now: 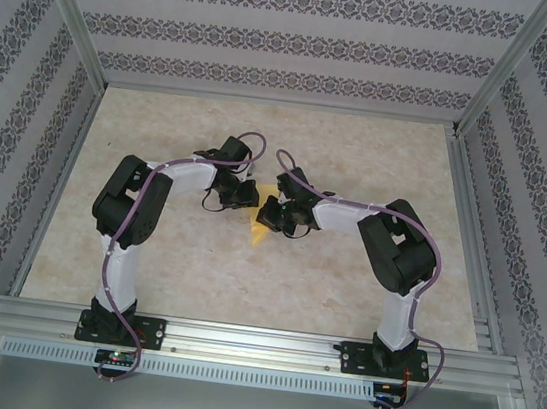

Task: Fold a paper plane with a square sheet of paper (pick it up from the middle)
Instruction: Third fold the triangle at the center of the table.

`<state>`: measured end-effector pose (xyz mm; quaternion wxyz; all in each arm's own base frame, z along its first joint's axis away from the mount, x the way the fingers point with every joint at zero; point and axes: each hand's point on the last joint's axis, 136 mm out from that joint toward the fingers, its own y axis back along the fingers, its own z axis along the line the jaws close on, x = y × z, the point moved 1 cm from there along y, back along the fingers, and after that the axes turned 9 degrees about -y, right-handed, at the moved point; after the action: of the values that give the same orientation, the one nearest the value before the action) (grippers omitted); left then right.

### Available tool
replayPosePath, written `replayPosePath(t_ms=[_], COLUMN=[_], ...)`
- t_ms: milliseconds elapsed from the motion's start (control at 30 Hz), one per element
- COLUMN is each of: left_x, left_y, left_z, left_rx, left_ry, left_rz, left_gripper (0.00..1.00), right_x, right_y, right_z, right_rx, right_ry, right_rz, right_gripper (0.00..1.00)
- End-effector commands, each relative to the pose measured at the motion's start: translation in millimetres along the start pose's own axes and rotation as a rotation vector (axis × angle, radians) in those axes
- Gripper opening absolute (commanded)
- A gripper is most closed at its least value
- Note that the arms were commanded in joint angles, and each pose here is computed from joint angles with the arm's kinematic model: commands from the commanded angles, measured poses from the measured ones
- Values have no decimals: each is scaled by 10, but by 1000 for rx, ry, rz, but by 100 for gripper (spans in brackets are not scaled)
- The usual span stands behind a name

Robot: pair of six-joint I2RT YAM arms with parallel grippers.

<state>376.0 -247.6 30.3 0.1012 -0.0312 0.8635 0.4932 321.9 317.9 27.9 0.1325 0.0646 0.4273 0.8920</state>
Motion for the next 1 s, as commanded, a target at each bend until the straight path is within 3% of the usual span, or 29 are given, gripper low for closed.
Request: replayPosePath(t_ms=[0, 967], left_x=[104, -7], left_y=[-81, 59], left_z=[134, 26], left_rx=[-29, -14], left_ry=[6, -11], left_rz=[45, 9], left_gripper=[17, 17], right_x=[-79, -30], right_y=[-36, -130], right_z=[22, -144], right_rx=[-3, 51], right_ry=[-5, -20], right_rz=[-36, -15], right_gripper=[7, 10])
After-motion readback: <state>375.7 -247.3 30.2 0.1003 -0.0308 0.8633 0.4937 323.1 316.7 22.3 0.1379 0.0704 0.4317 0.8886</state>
